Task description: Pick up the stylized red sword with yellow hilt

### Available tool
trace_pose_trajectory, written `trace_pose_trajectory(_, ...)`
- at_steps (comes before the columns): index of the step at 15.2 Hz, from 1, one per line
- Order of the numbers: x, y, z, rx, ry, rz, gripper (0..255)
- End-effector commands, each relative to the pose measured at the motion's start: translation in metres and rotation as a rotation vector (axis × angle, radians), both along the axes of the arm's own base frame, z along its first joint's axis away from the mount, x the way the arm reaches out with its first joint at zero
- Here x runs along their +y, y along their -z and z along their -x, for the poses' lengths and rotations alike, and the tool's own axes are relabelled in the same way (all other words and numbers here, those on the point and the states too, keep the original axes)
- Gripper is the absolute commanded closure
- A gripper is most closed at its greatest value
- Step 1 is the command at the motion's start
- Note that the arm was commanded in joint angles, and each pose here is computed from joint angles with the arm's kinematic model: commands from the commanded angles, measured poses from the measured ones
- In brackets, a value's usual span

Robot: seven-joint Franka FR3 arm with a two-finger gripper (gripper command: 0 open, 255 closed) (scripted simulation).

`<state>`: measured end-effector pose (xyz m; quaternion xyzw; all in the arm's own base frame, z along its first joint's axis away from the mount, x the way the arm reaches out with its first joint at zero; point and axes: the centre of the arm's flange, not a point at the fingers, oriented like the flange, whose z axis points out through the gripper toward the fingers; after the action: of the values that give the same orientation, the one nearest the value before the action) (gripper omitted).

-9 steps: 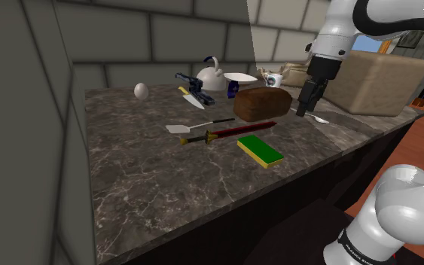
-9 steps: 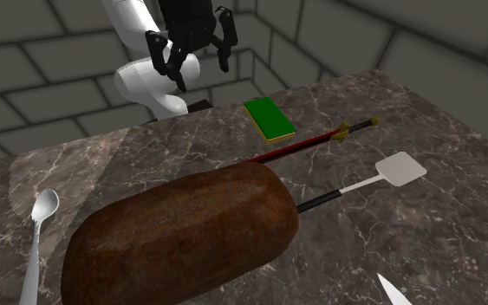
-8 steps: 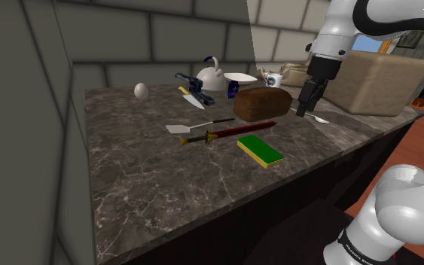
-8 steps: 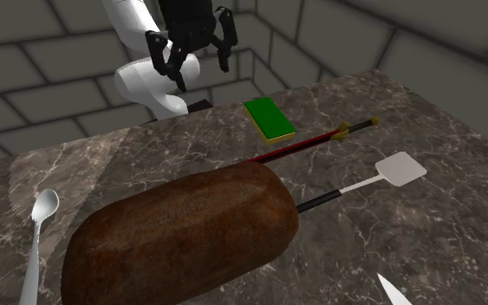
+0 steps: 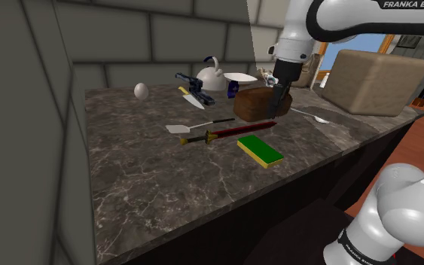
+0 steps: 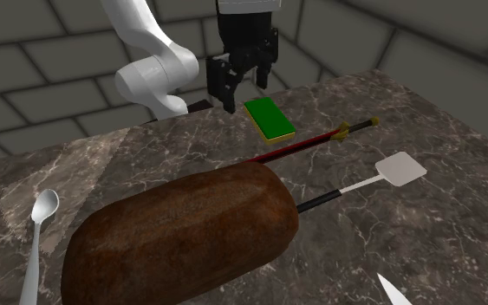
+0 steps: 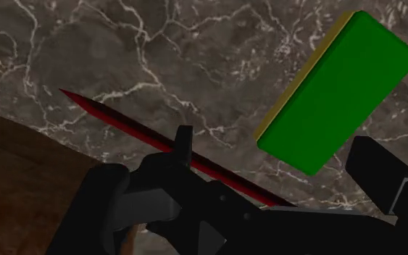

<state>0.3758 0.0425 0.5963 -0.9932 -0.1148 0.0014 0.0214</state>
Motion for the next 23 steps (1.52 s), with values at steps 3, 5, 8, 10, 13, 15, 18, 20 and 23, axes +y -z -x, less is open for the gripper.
trace_pose_trajectory(3,0.042,0.015,-0.040,0.005,-0.126,0.022,0)
trace_pose_trajectory(5,0.062,0.022,-0.058,0.008,-0.187,0.033,0)
trace_pose_trajectory(8,0.095,0.033,-0.082,0.011,-0.280,0.050,0)
trace_pose_trajectory(10,0.118,0.040,-0.096,0.014,-0.341,0.061,0)
trace_pose_trajectory(13,0.154,0.052,-0.115,0.018,-0.434,0.077,0)
trace_pose_trajectory(15,0.170,0.058,-0.122,0.020,-0.475,0.085,0)
trace_pose_trajectory(18,0.170,0.074,-0.122,0.020,-0.475,0.085,0)
trace_pose_trajectory(20,0.170,0.084,-0.122,0.020,-0.475,0.085,0)
trace_pose_trajectory(23,0.170,0.098,-0.122,0.020,-0.475,0.085,0)
